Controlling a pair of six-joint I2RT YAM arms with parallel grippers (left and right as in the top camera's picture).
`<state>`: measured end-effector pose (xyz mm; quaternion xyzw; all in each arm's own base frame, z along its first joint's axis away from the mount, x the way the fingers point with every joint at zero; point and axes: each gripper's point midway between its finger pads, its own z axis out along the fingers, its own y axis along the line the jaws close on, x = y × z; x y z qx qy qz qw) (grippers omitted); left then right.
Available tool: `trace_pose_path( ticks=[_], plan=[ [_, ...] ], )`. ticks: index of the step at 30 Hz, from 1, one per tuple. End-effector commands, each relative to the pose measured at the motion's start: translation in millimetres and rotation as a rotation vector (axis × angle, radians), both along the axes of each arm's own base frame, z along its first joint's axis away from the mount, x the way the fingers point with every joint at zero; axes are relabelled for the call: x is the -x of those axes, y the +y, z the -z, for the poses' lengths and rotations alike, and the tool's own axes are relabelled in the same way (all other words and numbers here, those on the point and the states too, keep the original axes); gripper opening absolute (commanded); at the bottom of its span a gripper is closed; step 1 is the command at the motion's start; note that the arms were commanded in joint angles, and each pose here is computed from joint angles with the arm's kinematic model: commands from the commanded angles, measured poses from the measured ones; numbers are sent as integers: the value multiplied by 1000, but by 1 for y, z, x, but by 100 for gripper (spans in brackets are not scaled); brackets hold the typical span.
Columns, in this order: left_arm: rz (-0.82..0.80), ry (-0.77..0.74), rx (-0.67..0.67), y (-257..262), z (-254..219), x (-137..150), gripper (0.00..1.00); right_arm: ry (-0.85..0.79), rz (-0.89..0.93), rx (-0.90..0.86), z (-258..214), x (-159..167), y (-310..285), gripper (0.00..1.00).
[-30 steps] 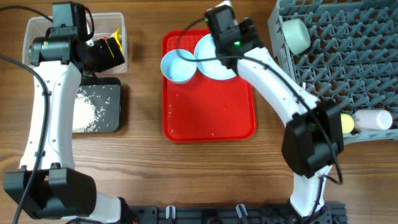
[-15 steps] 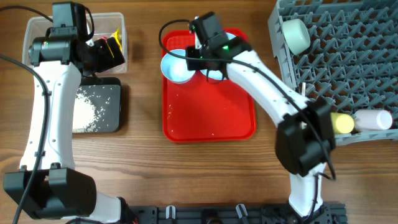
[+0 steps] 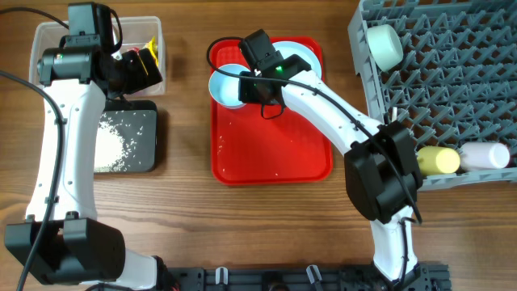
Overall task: Sort waste into correct bins and load items into the dishwasher rack
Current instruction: 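Reach the right gripper to the light blue bowl and grasp it, then carry the light blue bowl into the rack and release it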
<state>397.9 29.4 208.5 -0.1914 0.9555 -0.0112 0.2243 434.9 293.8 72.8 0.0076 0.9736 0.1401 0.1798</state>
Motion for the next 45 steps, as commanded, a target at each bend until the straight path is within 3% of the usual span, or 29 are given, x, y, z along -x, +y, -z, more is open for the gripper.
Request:
trace_pose_path(
  ticks=[1,8,11,19,25,31,37,45],
  plan=[
    [-10,9,9,1,5,-1,100,47,44,38,37,0,-3,31],
    [-11,9,8,1,5,-1,100,58,38,4,54,-4,6,29],
    [-10,9,8,1,5,-1,100,56,46,24,57,-5,2,4],
    [-10,10,8,1,5,-1,100,-77,-14,76,0,-22,-21,4],
    [-10,9,8,1,5,-1,100,-273,95,352,-98,-29,-113,4],
    [-10,10,8,1,5,-1,100,-405,300,787,-196,-3,-237,4],
    [-11,9,8,1,5,-1,100,-293,372,1085,-208,23,-306,5],
    [-11,9,8,1,5,-1,100,-150,370,1167,-194,27,-368,4]
  ],
)
